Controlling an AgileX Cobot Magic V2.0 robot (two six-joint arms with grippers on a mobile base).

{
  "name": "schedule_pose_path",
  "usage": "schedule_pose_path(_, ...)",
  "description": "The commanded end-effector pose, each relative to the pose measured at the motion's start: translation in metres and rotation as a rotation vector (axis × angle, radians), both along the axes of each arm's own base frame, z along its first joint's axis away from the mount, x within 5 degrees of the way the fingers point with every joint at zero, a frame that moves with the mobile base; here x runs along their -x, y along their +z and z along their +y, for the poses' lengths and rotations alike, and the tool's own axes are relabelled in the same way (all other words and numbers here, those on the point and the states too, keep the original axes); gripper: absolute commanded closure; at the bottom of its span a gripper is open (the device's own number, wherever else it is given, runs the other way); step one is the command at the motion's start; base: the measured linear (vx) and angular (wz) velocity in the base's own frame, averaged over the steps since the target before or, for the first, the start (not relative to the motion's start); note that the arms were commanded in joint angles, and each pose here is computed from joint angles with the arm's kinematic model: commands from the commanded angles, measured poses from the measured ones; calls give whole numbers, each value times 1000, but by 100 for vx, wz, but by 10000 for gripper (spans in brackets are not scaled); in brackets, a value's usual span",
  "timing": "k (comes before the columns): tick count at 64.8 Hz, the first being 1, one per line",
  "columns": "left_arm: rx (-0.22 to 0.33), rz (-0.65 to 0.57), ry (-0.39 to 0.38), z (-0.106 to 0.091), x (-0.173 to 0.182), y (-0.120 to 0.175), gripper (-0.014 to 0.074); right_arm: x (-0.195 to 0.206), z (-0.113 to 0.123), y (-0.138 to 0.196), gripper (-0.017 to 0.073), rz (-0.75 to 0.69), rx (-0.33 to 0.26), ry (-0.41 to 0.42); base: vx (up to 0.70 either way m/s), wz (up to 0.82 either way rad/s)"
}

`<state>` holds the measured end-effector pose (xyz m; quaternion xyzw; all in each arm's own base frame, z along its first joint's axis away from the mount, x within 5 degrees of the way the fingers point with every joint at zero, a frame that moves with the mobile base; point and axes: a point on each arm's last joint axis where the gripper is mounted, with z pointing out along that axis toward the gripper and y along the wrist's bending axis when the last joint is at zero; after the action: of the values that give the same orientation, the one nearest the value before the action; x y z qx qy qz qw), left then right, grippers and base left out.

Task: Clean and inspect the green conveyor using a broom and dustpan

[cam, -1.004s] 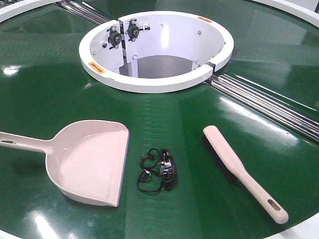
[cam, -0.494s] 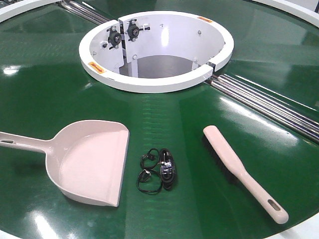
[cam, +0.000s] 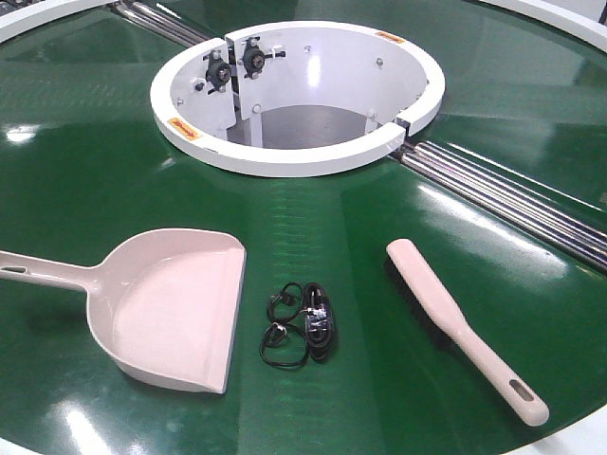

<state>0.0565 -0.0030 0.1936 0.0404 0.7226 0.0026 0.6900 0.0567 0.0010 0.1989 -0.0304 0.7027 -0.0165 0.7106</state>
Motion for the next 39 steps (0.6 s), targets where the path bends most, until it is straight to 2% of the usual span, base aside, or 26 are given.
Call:
schedule_pose_path(1,12,-84,-2,0,1,5,600,1,0,5,568,-73,3,6,0,0)
schedule_pose_path(22,12,-115,-2,0,1,8,600,1,0,5,568,-73,3,6,0,0)
schedule_pose_path(30,26,-353,2,1,7,40,600,1,0,5,568,-73,3,6,0,0)
schedule_pose_path(35,29,-414,1,1,13,62,600,1,0,5,568,-73,3,6,0,0)
schedule_pose_path(39,29,-408,0,1,16,81,600,1,0,5,568,-73,3,6,0,0)
